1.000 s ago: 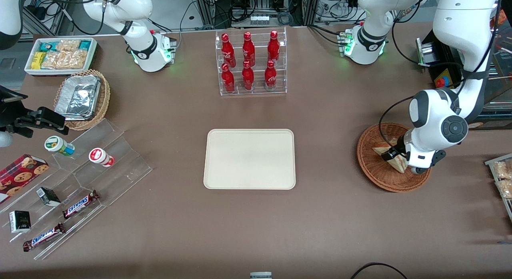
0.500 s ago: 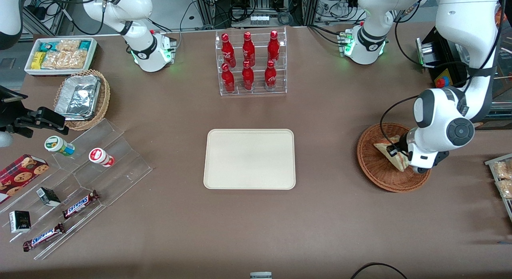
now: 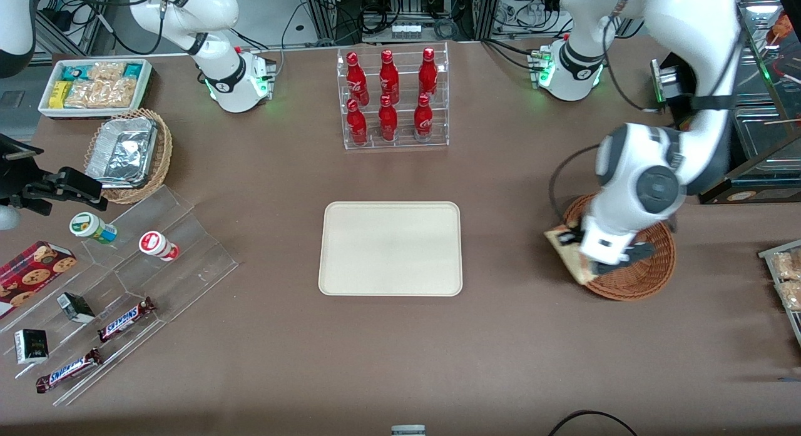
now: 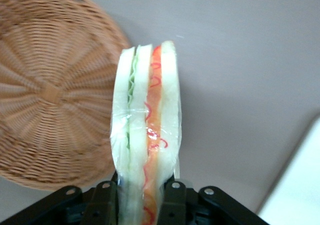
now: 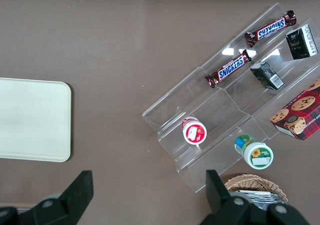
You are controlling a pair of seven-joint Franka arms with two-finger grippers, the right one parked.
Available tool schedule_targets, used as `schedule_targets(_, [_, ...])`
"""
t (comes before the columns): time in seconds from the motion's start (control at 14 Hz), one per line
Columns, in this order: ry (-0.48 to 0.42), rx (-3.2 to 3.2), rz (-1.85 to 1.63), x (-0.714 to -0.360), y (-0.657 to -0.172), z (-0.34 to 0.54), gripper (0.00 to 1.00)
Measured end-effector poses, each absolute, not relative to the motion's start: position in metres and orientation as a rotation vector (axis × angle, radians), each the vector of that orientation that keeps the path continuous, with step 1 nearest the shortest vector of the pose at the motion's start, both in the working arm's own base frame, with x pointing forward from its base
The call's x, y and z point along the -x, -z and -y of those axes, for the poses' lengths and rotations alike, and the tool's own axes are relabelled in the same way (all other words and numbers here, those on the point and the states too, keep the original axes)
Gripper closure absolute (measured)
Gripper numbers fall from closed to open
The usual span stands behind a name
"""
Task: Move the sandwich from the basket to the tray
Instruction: 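Lift the sandwich with the left gripper and carry it toward the tray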
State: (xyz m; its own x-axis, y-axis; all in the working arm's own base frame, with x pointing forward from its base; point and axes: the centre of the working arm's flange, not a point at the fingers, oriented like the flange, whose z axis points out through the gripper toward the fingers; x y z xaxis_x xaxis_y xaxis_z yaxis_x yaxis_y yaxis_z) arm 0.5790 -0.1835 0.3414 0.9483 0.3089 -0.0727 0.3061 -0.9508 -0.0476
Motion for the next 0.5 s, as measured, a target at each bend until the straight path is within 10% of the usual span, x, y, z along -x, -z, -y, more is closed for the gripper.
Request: schedule_targets(0.5, [-0.120,3.118,0.320,-0.562,-0.332,0.307,0.79])
